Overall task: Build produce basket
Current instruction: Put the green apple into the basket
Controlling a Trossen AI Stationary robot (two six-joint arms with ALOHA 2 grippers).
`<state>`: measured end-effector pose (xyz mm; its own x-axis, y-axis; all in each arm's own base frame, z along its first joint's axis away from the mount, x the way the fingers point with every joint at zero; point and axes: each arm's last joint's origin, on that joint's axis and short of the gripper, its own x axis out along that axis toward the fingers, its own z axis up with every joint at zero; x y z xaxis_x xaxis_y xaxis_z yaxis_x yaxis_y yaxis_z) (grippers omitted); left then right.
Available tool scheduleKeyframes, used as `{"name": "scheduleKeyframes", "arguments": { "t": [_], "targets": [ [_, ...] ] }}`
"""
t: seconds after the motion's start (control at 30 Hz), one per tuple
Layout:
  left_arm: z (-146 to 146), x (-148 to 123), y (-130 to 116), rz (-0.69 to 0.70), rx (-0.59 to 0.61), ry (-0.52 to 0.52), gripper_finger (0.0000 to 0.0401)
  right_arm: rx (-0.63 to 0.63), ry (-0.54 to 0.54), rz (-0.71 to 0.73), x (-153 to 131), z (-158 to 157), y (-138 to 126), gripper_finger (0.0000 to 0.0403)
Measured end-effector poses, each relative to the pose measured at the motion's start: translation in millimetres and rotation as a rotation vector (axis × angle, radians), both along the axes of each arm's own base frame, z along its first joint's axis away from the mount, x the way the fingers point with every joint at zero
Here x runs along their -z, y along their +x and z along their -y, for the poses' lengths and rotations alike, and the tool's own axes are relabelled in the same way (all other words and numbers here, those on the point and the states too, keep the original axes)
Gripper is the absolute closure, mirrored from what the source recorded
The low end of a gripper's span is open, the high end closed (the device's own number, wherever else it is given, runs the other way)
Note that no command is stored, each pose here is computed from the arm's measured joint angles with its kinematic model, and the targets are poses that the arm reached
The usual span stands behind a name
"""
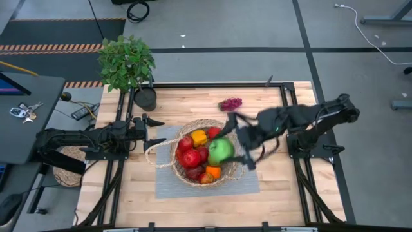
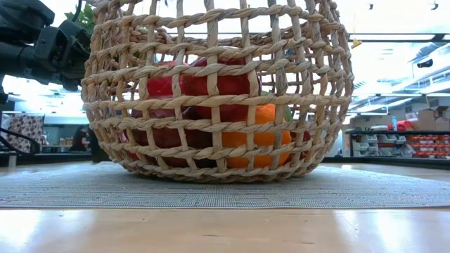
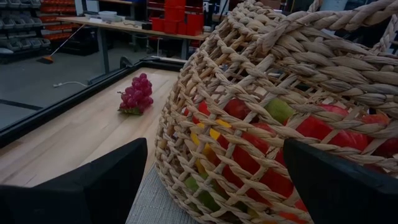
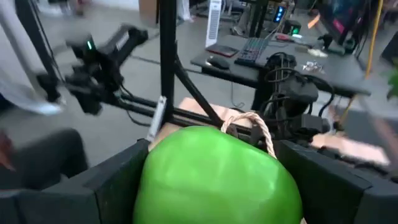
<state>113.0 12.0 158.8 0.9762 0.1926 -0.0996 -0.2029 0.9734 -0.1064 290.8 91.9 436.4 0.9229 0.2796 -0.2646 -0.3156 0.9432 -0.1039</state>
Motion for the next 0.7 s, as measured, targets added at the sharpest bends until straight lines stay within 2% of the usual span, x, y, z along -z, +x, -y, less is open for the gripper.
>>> {"name": "scheduleKeyframes", "arguments": {
  "t": [0.27, 0.53, 0.7],
  "targets": [
    [0.0, 0.0, 0.0, 0.000, 0.000, 0.000, 0.0019, -0.017, -0.283, 0.085, 22.0, -41.5, 23.9, 0.0050],
    [0.0, 0.0, 0.0, 0.000, 0.000, 0.000, 0.0019, 0.025, -0.586, 0.193, 33.3, -75.5, 32.4, 0.0050],
    [0.0, 0.0, 0.0, 0.000, 0.000, 0.000, 0.0019, -0.024, -0.783, 0.238, 48.3, -98.4, 40.5, 0.0050]
  ]
}}
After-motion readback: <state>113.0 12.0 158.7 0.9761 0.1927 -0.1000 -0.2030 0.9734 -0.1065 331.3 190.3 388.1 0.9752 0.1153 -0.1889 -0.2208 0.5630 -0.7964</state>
